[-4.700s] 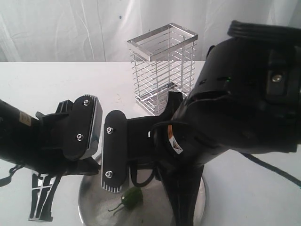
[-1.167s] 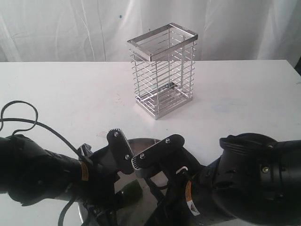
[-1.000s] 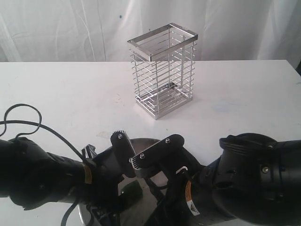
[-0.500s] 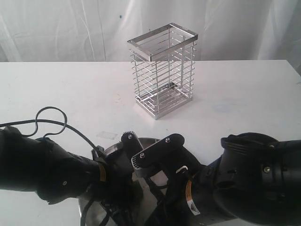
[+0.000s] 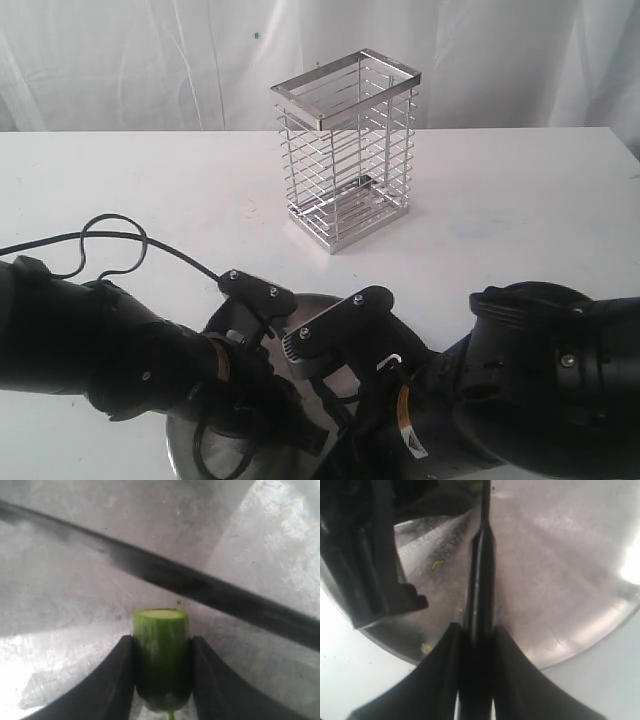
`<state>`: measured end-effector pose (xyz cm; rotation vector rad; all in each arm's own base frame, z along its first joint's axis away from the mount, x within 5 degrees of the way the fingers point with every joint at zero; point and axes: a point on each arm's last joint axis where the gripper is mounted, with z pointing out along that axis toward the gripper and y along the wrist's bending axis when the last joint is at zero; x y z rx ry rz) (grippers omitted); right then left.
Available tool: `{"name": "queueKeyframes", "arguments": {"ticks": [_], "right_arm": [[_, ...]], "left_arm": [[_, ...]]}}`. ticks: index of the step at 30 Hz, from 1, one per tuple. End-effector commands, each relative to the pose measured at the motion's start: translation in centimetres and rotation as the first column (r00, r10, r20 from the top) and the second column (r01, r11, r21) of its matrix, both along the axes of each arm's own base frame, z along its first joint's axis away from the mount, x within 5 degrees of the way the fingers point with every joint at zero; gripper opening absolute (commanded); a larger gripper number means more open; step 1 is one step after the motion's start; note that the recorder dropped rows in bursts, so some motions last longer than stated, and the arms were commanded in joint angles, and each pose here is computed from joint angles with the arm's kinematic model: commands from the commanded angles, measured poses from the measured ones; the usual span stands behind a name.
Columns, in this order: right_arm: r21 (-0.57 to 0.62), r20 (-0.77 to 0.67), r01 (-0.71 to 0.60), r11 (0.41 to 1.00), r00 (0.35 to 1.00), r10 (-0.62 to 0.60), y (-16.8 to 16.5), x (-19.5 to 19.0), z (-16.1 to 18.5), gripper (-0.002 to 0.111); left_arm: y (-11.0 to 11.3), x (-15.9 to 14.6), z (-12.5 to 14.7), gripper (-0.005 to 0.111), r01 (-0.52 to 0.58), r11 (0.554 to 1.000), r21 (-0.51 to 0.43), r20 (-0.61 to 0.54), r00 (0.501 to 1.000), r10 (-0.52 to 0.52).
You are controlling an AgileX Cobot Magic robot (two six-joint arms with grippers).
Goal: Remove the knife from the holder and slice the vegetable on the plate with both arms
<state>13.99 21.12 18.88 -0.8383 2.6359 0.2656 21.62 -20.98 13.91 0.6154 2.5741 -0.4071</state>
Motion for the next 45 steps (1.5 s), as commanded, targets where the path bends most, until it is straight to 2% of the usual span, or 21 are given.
{"name": "queueKeyframes", "arguments": {"ticks": [1, 3, 7, 12, 15, 17, 21, 23, 27, 34, 42, 45], "right_arm": [[-0.006, 0.016, -0.017, 1.000, 1.000, 0.017, -0.2, 0.0, 0.2, 0.000], [-0.008, 0.018, -0.023, 1.000, 1.000, 0.023, -0.2, 0.0, 0.2, 0.000], [-0.009, 0.018, -0.025, 1.000, 1.000, 0.025, -0.2, 0.0, 0.2, 0.000], [-0.005, 0.022, -0.030, 1.000, 0.999, 0.030, -0.2, 0.0, 0.2, 0.000], [-0.015, 0.023, -0.042, 0.999, 0.999, 0.042, -0.2, 0.0, 0.2, 0.000], [-0.018, 0.023, -0.046, 0.999, 0.999, 0.046, -0.2, 0.0, 0.2, 0.000], [-0.018, 0.023, -0.046, 0.999, 0.999, 0.046, -0.2, 0.0, 0.2, 0.000], [-0.019, 0.024, -0.048, 0.999, 0.999, 0.048, -0.2, 0.0, 0.2, 0.000], [-0.057, 0.029, -0.081, 0.995, 0.996, 0.083, -0.4, 0.0, 0.1, 0.000], [-0.227, 0.051, -0.135, 0.964, 0.987, 0.150, -1.7, 0.2, -0.1, 0.000], [-0.224, 0.062, -0.212, 0.951, 0.971, 0.231, -1.4, 0.2, 0.0, 0.000], [-0.236, 0.053, -0.262, 0.936, 0.958, 0.281, -1.4, 0.1, -0.1, 0.000]], "left_arm": [[0.3, -0.6, -0.6, 0.036, -0.062, 0.998, 0.017, -0.086, 0.994, 0.064], [0.3, -0.7, -0.1, 0.036, -0.084, 0.996, 0.005, -0.094, 0.992, 0.084], [1.2, -0.1, 0.4, 0.036, -0.228, 0.973, -0.031, -0.143, 0.965, 0.221], [1.4, -0.1, -0.6, 0.036, -0.260, 0.966, 0.001, -0.185, 0.949, 0.256], [1.4, -0.1, -0.5, 0.036, -0.249, 0.968, 0.000, -0.178, 0.953, 0.245], [1.4, -0.1, -0.5, 0.040, -0.239, 0.971, 0.003, -0.173, 0.956, 0.236], [1.4, -0.1, -0.5, 0.065, -0.238, 0.971, 0.001, -0.172, 0.957, 0.234], [1.4, -0.1, -0.4, 0.072, -0.238, 0.971, -0.001, -0.170, 0.957, 0.234], [1.5, -0.3, 0.4, 0.073, -0.224, 0.975, -0.003, -0.166, 0.961, 0.220], [2.5, -1.3, 2.9, 0.073, -0.119, 0.992, 0.032, -0.148, 0.981, 0.123], [3.6, -2.2, 6.3, 0.073, -0.035, 0.999, 0.035, -0.036, 0.999, 0.036], [4.9, -2.2, 7.6, 0.073, -0.037, 0.998, 0.057, 0.001, 0.999, 0.037]]}}
